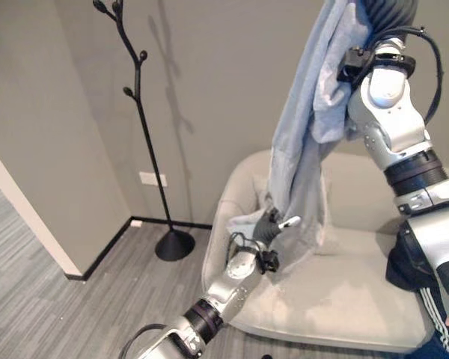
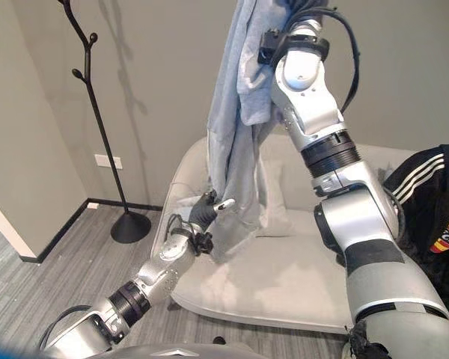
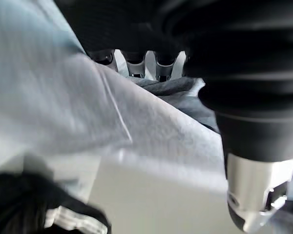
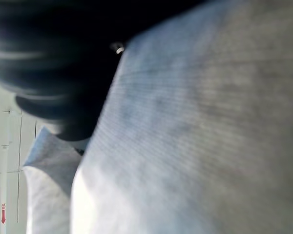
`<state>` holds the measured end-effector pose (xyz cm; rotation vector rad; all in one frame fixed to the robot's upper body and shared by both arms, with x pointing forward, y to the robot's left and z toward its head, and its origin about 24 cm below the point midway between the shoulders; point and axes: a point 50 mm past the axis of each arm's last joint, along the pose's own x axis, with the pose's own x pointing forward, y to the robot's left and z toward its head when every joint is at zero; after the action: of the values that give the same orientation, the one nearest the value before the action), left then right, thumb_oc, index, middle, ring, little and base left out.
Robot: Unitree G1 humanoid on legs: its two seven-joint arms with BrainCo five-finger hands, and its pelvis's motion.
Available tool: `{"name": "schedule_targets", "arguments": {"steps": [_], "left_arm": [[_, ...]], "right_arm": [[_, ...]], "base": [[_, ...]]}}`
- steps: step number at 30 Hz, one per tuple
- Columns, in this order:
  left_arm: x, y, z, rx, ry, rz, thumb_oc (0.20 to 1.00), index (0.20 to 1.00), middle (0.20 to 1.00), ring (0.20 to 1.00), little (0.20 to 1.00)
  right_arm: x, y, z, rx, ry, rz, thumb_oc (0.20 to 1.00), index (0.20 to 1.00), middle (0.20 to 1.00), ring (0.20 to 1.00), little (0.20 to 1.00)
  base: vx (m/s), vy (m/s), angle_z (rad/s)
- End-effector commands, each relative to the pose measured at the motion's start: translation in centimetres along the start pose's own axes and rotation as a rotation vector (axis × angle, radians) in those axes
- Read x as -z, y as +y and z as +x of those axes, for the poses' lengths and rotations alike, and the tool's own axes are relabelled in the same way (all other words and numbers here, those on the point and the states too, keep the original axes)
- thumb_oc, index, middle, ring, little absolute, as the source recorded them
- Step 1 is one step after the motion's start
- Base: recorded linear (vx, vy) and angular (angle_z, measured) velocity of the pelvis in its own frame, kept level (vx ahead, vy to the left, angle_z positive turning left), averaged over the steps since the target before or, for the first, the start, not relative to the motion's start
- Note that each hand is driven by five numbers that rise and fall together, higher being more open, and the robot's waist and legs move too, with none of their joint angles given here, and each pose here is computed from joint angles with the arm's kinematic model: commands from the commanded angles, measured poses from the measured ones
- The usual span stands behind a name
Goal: Hang the clothes on the sofa on the clothes rack.
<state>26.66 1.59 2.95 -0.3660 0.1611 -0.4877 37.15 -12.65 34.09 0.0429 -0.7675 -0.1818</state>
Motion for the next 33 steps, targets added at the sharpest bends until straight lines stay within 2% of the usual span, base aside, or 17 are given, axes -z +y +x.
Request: {"name": "schedule_targets", "arguments": {"steps": [1, 5, 7, 8, 9, 10, 17, 20, 22, 25, 26, 27, 29, 31, 33], "left_arm": [[-0.8, -2.3, 1.5, 0.101, -0.032, 0.032, 1.0, 1.0, 1.0, 1.0, 1.0], [0.7, -2.9, 2.5, 0.083, 0.044, 0.098, 1.0, 1.0, 1.0, 1.0, 1.0], [1.7, -3.4, 3.3, 0.07, 0.092, 0.162, 0.937, 0.937, 0.937, 0.937, 0.937], [1.8, -3.6, 3.5, 0.065, 0.101, 0.178, 0.504, 0.504, 0.504, 0.504, 0.504], [2.0, -3.7, 3.8, 0.056, 0.11, 0.191, 0.26, 0.26, 0.26, 0.26, 0.26], [2.0, -3.8, 4.1, 0.049, 0.116, 0.216, 0.2, 0.2, 0.2, 0.2, 0.2], [1.6, -2.3, 4.6, -0.043, 0.12, 0.233, 0.2, 0.2, 0.2, 0.2, 0.2], [0.7, 0.1, 4.3, -0.128, 0.092, 0.206, 0.2, 0.2, 0.2, 0.2, 0.2], [0.3, 0.6, 4.1, -0.139, 0.077, 0.205, 0.2, 0.2, 0.2, 0.2, 0.2], [-2.7, 3.2, 2.9, -0.208, -0.065, 0.196, 0.2, 0.2, 0.2, 0.2, 0.2], [-2.6, 3.2, 2.8, -0.208, -0.062, 0.197, 0.2, 0.2, 0.2, 0.2, 0.2], [-4.0, 4.8, 1.8, -0.26, -0.129, 0.207, 0.2, 0.2, 0.2, 0.2, 0.2], [-4.7, 5.6, 1.1, -0.283, -0.159, 0.231, 0.2, 0.2, 0.2, 0.2, 0.2], [-7.0, 8.4, -1.4, -0.388, -0.263, 0.316, 0.2, 0.2, 0.2, 0.2, 0.2], [-8.5, 9.5, -2.9, -0.431, -0.322, 0.406, 0.2, 0.2, 0.2, 0.2, 0.2]], "right_arm": [[-5.1, 2.1, 2.2, -0.032, -0.135, 0.128, 0.2, 0.2, 0.2, 0.2, 0.2], [-5.6, 3.7, 1.7, -0.084, -0.138, 0.19, 0.2, 0.2, 0.2, 0.2, 0.2], [-6.1, 4.7, 1.2, -0.127, -0.151, 0.236, 0.2, 0.2, 0.2, 0.2, 0.2], [-6.2, 4.9, 1.1, -0.133, -0.153, 0.244, 0.2, 0.2, 0.2, 0.2, 0.2], [-6.4, 5.0, 0.9, -0.141, -0.16, 0.253, 0.2, 0.2, 0.2, 0.2, 0.2], [-6.7, 5.1, 0.8, -0.152, -0.168, 0.269, 0.2, 0.2, 0.2, 0.2, 0.2], [-7.0, 4.5, 0.7, -0.164, -0.188, 0.278, 0.2, 0.2, 0.2, 0.2, 0.2], [-7.0, 2.4, 1.4, -0.111, -0.201, 0.243, 0.2, 0.2, 0.2, 0.2, 0.2], [-6.9, 1.7, 1.5, -0.094, -0.206, 0.229, 0.2, 0.2, 0.2, 0.2, 0.2], [-6.8, -2.6, 1.9, -0.004, -0.243, 0.115, 0.2, 0.2, 0.2, 0.2, 0.2], [-6.7, -2.6, 1.8, -0.002, -0.241, 0.115, 0.2, 0.2, 0.2, 0.2, 0.2], [-6.6, -5.1, 1.5, 0.029, -0.265, 0.027, 0.2, 0.2, 0.2, 0.2, 0.2], [-6.2, -6.3, 1.0, 0.043, -0.268, -0.016, 0.2, 0.2, 0.2, 0.2, 0.2], [-5.3, -9.6, -1.0, 0.066, -0.293, -0.185, 0.2, 0.2, 0.2, 0.2, 0.2], [-4.4, -11.1, -3.0, 0.068, -0.296, -0.282, 0.2, 0.2, 0.2, 0.2, 0.2]], "base": [[0.01, -0.006, -0.09], [0.0, -0.004, -0.09], [-0.01, -0.009, -0.1], [-0.01, -0.007, -0.05], [-0.01, -0.006, -0.06], [0.0, -0.007, -0.09], [-0.01, -0.002, -0.12], [0.0, 0.0, 0.0], [0.0, 0.0, 0.0], [-0.02, 0.011, 0.05], [-0.02, 0.011, 0.15], [-0.02, 0.007, 0.14], [-0.02, 0.007, 0.14], [-0.04, 0.015, 0.23], [-0.04, 0.028, 0.09]]}}
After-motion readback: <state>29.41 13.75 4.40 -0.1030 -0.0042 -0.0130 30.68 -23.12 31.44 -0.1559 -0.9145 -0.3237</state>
